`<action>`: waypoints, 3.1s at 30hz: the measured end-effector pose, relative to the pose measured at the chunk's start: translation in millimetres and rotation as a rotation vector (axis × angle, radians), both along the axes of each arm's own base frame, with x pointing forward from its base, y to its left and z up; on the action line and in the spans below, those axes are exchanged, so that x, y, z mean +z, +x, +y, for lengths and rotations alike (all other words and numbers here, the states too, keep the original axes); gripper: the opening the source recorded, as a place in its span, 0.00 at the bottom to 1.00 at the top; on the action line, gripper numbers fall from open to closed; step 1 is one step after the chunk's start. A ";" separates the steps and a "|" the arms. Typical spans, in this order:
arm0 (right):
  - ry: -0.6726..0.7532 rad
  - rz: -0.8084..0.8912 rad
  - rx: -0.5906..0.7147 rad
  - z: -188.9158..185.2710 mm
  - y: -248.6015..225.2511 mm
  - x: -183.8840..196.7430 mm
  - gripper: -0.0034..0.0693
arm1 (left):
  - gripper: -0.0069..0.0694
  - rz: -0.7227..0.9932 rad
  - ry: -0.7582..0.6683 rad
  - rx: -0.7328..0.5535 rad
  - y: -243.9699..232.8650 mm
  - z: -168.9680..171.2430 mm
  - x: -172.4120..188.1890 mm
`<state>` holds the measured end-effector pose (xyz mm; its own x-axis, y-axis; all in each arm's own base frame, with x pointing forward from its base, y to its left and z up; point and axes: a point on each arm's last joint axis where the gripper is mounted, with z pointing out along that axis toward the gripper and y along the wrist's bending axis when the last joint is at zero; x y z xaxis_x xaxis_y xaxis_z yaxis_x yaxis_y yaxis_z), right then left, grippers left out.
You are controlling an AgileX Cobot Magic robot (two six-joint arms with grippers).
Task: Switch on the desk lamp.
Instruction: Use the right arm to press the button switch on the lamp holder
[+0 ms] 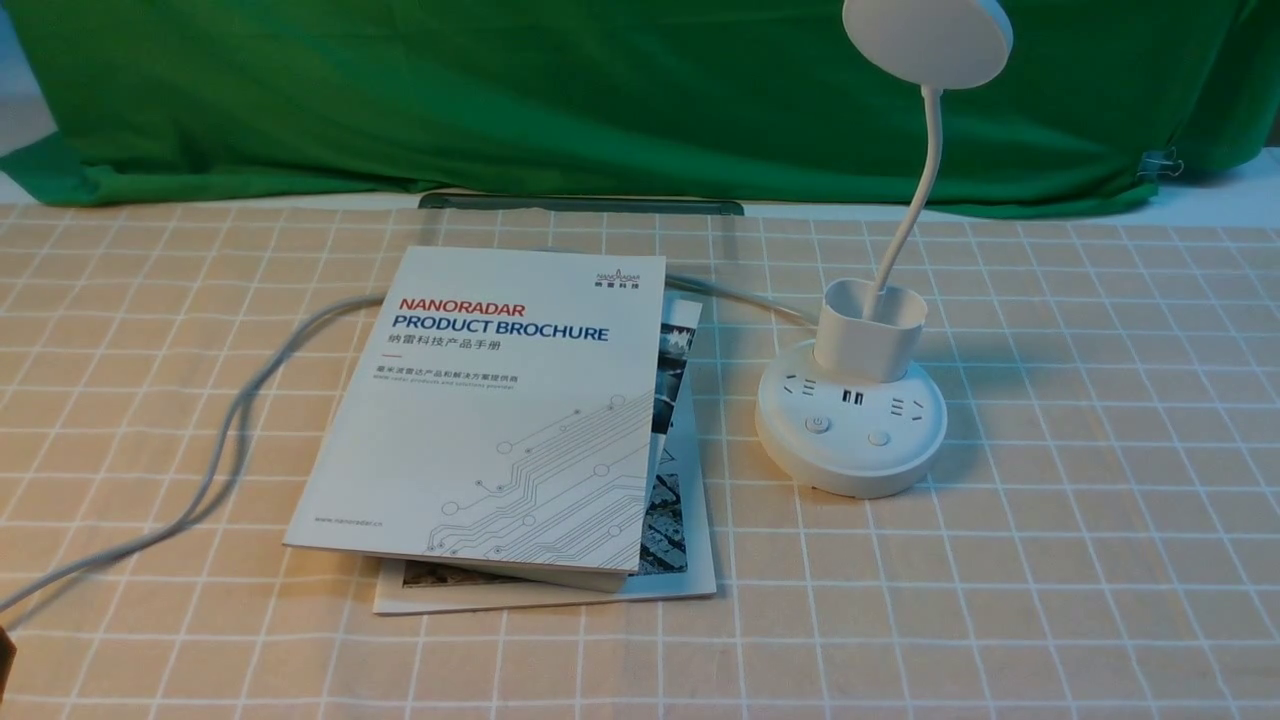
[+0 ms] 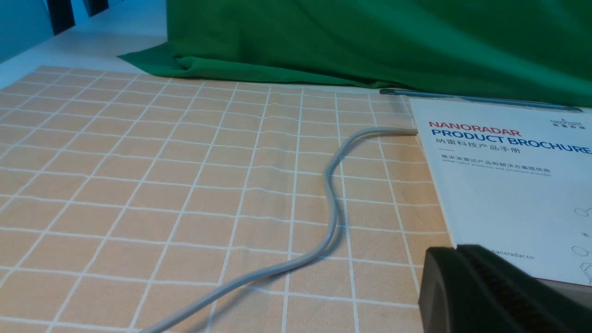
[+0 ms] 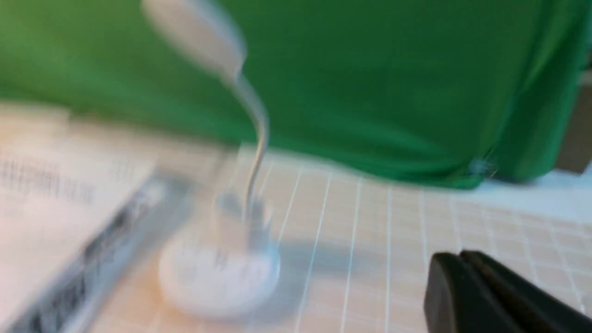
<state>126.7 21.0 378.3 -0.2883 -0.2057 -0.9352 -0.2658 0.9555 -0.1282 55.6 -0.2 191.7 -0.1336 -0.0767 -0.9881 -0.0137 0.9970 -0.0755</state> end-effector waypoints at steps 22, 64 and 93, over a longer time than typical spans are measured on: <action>-0.378 0.762 0.375 112.4 199.2 -124.4 0.09 | 0.12 0.000 0.000 0.000 0.0 0.0 0.0; -0.346 0.765 0.351 130.5 245.0 -202.3 0.09 | 0.12 0.000 0.000 0.000 0.0 0.0 0.0; -0.277 0.597 0.265 103.6 186.5 -100.9 0.10 | 0.12 0.000 0.000 0.000 0.0 0.0 0.0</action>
